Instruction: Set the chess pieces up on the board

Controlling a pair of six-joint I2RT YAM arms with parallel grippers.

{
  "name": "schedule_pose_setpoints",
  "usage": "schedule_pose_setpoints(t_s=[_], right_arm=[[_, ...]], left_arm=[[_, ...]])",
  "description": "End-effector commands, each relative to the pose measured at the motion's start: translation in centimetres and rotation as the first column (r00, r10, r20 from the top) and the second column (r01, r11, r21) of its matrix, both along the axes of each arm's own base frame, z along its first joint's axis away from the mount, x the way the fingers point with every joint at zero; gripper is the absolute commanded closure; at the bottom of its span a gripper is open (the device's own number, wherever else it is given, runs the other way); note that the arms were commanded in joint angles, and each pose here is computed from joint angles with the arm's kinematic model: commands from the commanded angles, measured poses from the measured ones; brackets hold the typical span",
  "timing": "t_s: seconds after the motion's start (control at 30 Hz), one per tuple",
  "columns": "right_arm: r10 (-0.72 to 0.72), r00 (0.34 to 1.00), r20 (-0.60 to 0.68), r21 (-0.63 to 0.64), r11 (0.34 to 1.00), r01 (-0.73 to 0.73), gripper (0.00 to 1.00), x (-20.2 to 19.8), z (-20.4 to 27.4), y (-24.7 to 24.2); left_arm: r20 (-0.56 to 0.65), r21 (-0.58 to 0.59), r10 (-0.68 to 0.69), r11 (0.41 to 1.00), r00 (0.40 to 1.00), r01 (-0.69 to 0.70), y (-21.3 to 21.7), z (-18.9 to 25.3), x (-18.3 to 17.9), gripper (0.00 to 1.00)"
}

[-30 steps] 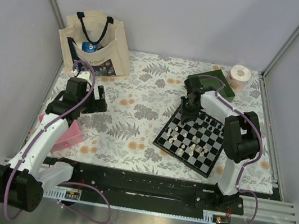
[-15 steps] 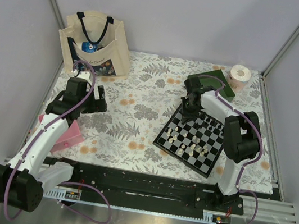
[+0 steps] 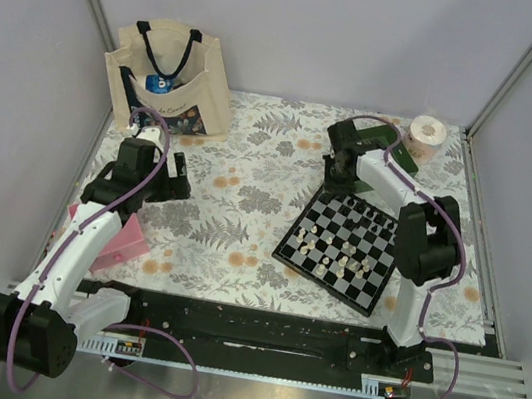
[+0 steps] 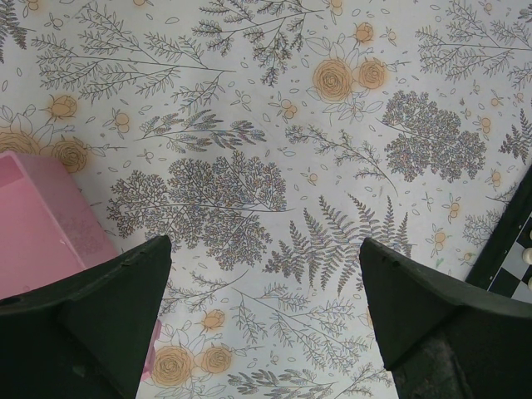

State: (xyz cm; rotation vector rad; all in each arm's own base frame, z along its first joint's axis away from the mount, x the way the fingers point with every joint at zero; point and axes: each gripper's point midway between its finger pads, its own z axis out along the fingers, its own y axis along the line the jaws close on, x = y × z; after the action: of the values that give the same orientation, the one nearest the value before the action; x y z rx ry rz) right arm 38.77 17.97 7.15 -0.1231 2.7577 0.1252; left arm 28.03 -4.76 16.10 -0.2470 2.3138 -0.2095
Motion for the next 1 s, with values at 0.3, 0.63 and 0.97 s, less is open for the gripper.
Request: schedule_pose_setpoints(t_s=[0.3,0.63,0.97], right_arm=[[-0.055,0.998,-0.010,-0.026,0.998,0.054,0.89,1.6,-1.0,-1.8],[-0.081,0.996,-0.024,-0.010,0.997,0.081,0.89,1.9,-2.2,-2.1],[-0.099,0.995,-0.029,-0.017,0.995,0.098,0.87,1.9,-2.8,-2.7]], left_arm=[[0.070,-0.010,-0.008,1.000,0.998,0.009,-0.2,2.2,1.0,0.01],[0.065,-0.011,-0.011,1.000,0.998,0.011,-0.2,2.2,1.1,0.01],[0.068,-0.013,-0.012,1.000,0.998,0.013,-0.3,2.2,1.1,0.01]])
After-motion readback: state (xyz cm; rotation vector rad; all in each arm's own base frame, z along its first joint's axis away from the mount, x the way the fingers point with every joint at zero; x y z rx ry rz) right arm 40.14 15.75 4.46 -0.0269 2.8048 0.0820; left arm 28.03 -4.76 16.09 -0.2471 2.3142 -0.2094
